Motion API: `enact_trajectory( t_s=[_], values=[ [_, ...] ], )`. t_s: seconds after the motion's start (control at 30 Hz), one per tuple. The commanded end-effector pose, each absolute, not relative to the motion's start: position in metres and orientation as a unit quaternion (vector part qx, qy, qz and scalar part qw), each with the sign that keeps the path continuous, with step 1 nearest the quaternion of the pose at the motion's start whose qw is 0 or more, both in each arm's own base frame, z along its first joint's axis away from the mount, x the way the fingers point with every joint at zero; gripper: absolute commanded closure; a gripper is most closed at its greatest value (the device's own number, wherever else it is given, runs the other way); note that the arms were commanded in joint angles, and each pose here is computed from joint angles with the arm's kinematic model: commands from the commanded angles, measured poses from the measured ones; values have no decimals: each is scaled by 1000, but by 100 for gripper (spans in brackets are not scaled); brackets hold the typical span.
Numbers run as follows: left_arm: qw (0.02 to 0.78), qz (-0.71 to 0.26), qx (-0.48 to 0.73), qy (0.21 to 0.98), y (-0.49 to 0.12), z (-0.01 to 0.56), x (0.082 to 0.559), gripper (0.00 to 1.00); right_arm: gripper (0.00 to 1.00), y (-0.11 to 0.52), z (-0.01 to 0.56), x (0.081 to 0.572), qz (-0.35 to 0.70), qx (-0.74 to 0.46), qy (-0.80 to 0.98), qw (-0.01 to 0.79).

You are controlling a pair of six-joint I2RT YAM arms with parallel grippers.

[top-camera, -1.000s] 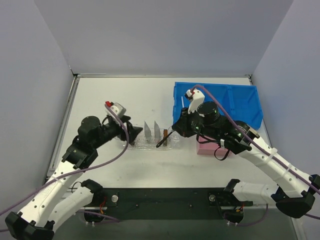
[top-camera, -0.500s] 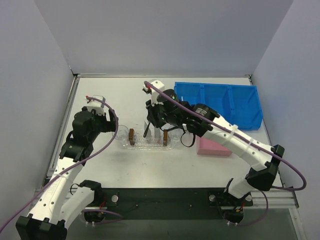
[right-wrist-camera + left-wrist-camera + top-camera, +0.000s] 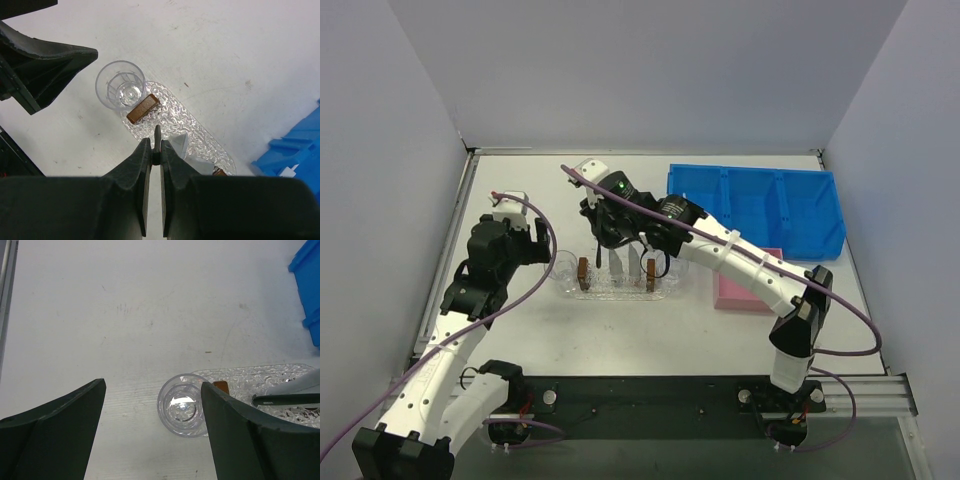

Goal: Prepare toiletry sets of a toothbrush and toothpaste on the tray

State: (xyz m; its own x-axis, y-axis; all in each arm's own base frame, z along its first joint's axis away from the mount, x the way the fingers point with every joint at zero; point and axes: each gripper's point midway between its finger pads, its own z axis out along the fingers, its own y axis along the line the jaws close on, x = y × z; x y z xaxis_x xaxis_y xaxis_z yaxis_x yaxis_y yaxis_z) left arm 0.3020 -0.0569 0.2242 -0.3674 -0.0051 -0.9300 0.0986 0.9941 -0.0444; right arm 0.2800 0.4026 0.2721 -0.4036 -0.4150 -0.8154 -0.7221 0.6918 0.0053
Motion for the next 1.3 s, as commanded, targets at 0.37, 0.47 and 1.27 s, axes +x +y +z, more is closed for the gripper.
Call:
enact_trajectory(
  t_s=[0.37,0.47,1.27],
  values=[
    [585,-27,14,811,-48,249,309,12,100,425,270,292,181,-364,808,428],
    [585,-28,15,810,-49,249,308,12,100,425,265,292,180,-364,810,423],
    [585,-34,20,810,-52,249,309,12,100,431,226,295,161,-370,827,391]
  ],
)
